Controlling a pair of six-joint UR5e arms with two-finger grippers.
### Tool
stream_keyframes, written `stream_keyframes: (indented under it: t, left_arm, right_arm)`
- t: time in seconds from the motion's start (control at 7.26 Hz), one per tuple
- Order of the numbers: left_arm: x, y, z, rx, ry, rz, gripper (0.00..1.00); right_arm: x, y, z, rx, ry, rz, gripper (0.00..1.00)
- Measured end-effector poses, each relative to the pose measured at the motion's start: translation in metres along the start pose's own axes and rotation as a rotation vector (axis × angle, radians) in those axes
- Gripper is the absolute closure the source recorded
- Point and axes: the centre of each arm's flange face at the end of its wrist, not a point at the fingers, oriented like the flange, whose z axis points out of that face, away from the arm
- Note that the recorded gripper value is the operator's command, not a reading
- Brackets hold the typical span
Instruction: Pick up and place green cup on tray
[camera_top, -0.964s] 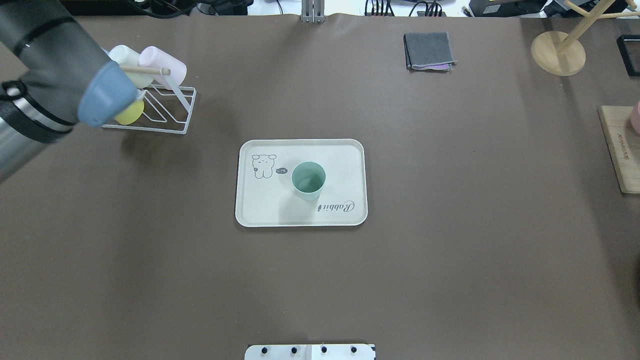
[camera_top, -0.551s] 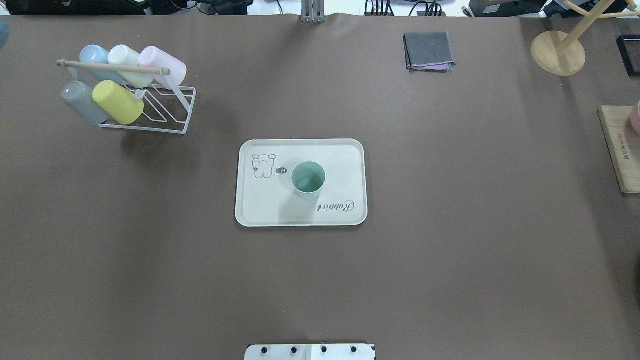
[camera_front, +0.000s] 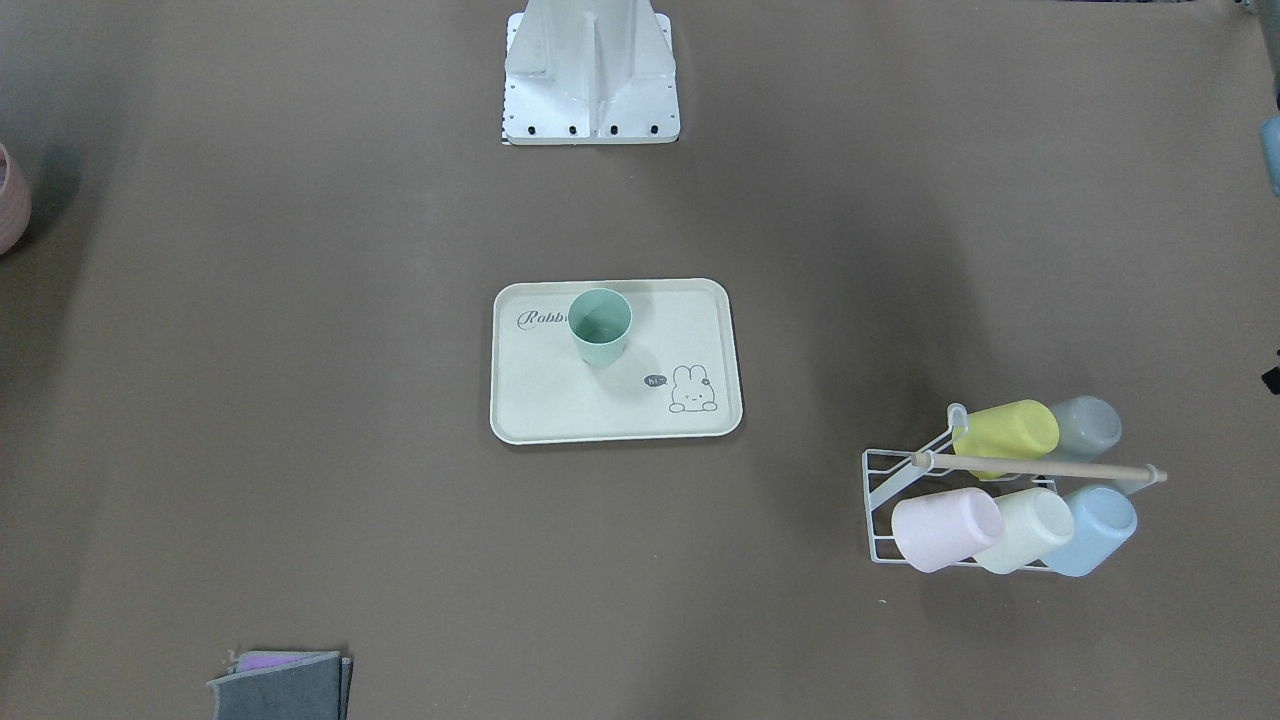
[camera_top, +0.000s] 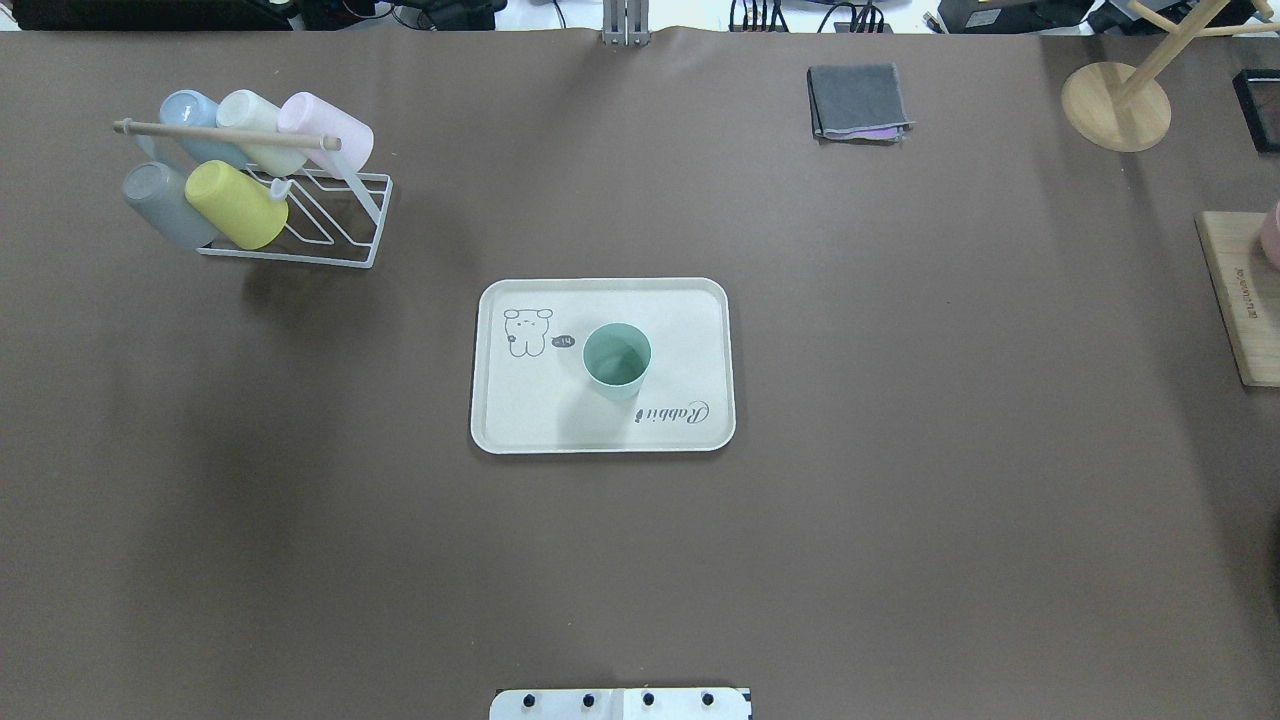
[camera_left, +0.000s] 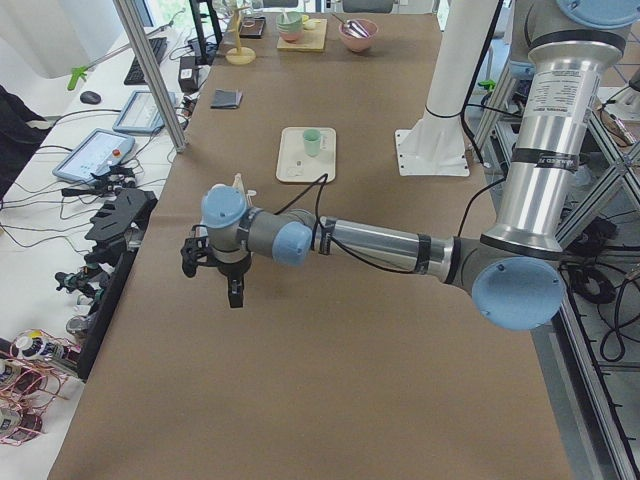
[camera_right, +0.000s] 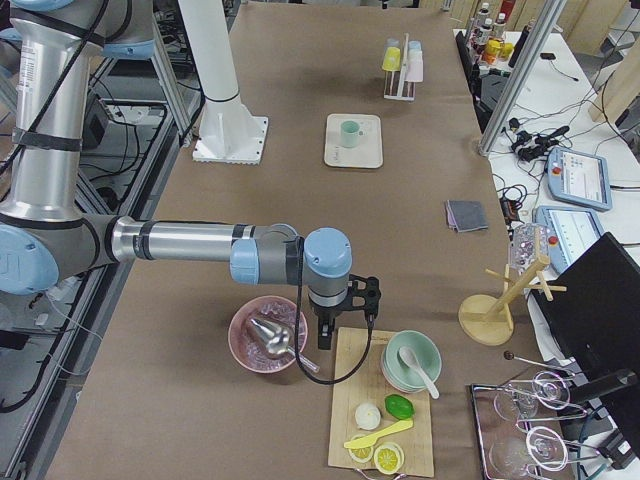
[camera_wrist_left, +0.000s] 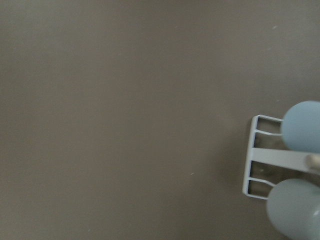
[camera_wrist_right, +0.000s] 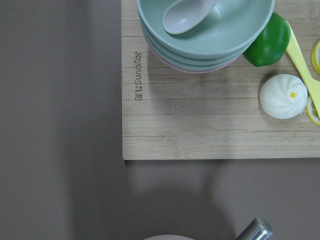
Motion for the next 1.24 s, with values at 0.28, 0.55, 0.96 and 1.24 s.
stream_keyframes:
  t: [0.28,0.55,0.96,1.24]
  left_arm:
    - [-0.066,0.025,0.002,-0.006,0.023,-0.042,0.01]
    - [-0.097,0.03,-0.003,-0.005,0.042,0.009,0.01]
    - [-0.1,0.028,-0.005,0.0,0.044,0.03,0.01]
    - [-0.1,0.026,-0.005,0.0,0.042,0.028,0.01]
  right_arm:
    - [0.0,0.0,0.0,0.0,0.001,0.0,0.0]
    - [0.0,0.0,0.0,0.0,0.001,0.0,0.0]
    - [0.0,-0.001,0.0,0.001,0.001,-0.001,0.0]
    - [-0.001,-0.001,0.0,0.002,0.001,-0.001,0.0]
